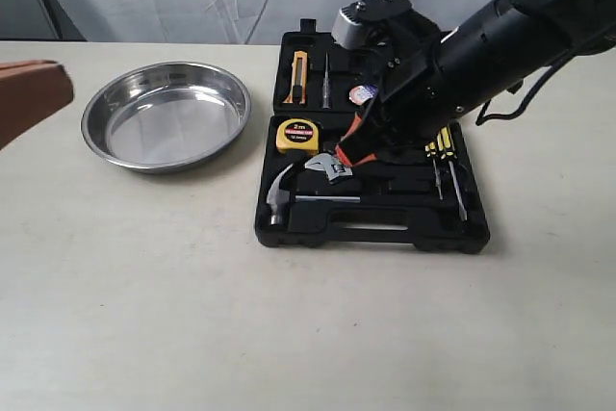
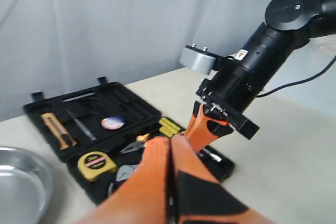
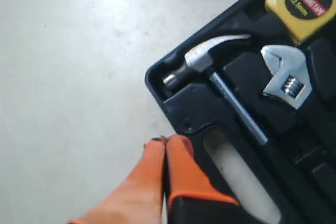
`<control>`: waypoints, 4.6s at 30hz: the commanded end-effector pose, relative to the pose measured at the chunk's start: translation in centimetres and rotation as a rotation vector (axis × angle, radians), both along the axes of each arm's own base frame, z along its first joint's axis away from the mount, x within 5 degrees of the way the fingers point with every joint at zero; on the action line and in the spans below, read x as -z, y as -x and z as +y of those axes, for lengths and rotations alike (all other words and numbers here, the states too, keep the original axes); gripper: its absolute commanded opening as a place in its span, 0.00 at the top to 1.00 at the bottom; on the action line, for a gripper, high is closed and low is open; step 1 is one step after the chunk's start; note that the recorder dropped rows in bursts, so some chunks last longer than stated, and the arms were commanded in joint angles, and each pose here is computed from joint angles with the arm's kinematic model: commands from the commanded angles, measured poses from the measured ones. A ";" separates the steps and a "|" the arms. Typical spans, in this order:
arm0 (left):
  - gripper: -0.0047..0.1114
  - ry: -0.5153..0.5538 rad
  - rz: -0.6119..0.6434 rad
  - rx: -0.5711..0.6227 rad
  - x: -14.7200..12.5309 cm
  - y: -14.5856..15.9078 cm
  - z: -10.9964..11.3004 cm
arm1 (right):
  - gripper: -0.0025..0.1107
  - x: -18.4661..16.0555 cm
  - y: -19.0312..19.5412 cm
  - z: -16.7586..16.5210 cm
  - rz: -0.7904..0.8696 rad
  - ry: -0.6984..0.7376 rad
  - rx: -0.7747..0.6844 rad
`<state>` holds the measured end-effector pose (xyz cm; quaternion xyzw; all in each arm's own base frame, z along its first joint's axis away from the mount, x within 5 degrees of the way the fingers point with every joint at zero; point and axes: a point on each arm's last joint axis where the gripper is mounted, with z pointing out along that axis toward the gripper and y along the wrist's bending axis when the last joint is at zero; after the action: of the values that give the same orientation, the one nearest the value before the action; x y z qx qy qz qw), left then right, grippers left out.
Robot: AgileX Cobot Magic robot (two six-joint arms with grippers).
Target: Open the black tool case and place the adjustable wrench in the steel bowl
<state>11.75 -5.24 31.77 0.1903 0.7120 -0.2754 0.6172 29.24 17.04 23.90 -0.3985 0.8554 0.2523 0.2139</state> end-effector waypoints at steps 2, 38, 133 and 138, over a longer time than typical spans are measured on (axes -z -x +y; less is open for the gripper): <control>0.96 -0.072 0.043 -0.257 0.4 2.1 1.7 | 0.99 1.7 -1.9 0.0 -0.090 0.018 0.062; 0.96 -0.034 0.092 -0.397 0.5 2.7 2.8 | 0.99 1.4 -12.2 -6.5 0.197 0.561 0.441; 0.96 -0.103 0.115 -0.373 1.0 2.8 2.7 | 0.99 4.4 -12.3 3.4 -0.236 0.337 -0.371; 0.96 -0.092 0.073 -0.427 0.6 2.6 3.1 | 0.99 4.0 -12.6 3.9 -0.275 0.272 -0.326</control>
<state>9.13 -2.46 31.00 0.0695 0.7795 -0.1231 0.6102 41.51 20.73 18.64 -0.5988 0.7703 0.1043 0.1929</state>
